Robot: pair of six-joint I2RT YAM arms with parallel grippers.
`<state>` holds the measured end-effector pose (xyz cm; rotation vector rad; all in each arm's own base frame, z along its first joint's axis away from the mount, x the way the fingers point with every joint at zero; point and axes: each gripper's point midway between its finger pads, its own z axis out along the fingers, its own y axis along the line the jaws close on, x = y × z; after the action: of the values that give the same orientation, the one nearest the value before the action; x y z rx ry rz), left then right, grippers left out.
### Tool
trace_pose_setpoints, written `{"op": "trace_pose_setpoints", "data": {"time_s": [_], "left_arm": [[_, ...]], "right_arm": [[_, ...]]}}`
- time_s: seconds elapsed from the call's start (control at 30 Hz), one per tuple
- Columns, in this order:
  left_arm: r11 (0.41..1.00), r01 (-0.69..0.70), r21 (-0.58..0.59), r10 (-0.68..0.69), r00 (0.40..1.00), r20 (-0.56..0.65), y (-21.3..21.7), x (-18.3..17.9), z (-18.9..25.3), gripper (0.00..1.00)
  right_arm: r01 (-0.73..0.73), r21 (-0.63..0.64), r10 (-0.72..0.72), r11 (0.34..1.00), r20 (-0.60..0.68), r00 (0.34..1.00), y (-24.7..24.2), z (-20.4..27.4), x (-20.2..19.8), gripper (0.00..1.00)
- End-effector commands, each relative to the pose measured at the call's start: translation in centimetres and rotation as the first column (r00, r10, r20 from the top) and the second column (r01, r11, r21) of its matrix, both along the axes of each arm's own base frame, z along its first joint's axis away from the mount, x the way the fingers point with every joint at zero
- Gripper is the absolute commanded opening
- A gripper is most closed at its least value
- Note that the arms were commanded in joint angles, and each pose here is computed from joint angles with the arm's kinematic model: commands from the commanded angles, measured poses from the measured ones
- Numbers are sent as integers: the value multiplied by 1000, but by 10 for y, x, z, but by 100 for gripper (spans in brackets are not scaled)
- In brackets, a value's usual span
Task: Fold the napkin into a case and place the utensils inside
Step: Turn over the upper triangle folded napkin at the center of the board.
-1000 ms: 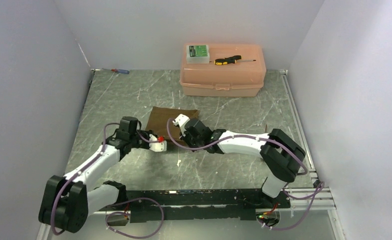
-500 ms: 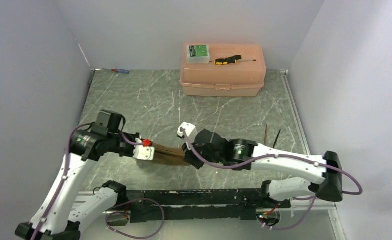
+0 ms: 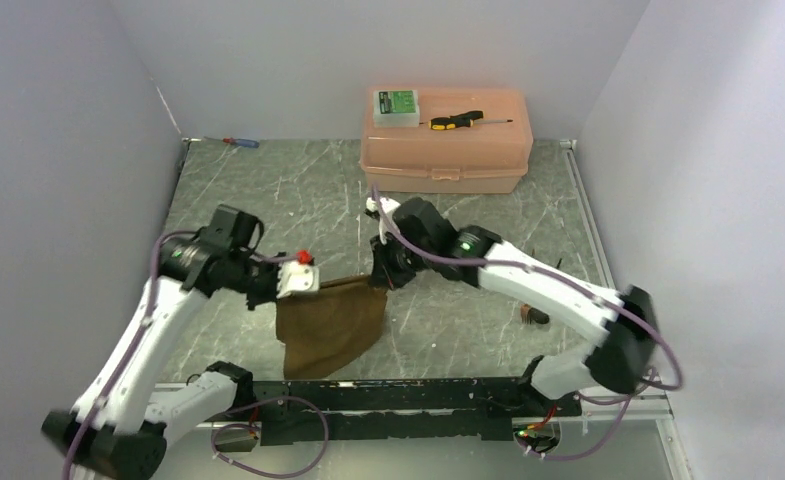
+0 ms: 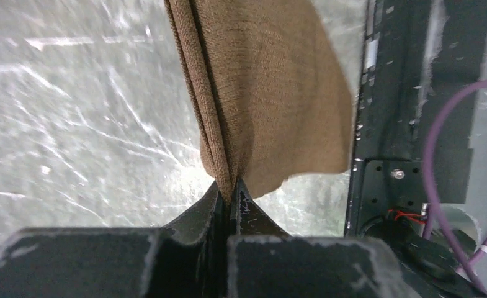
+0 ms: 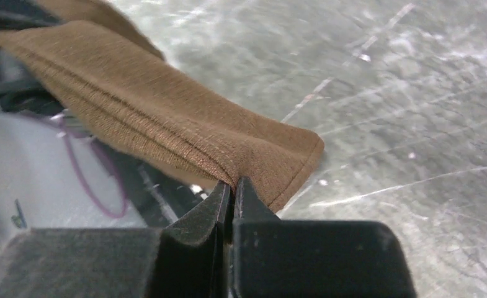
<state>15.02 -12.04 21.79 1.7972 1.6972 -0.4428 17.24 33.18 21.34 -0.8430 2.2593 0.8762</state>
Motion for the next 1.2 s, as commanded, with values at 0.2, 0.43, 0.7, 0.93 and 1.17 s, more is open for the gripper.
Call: {"op": "trace_pose_setpoints", "data": {"time_s": [0.2,0.43,0.7,0.93,1.17], "left_arm": [[855,-472,217,488,872,-28,27,181,-82,3],[699,-664,265,673,736,67,58,258,-100,53],[783,-608,129,614,789,-14,27,256,-86,86],[896,-427,122,432,902,-16,-7,238,-102,76],[885,-435,164,433,900,50,-11,263,-135,71]], "right_arm": [[-30,-93,5,995,-256,967,13,-99,106,0],[40,-77,-60,996,-276,959,10,-119,158,0],[139,-118,-168,983,-297,940,-1,-167,173,1],[304,-152,-328,941,-172,929,-21,-183,198,33],[401,-77,-407,913,-86,909,-34,-161,208,55]]}}
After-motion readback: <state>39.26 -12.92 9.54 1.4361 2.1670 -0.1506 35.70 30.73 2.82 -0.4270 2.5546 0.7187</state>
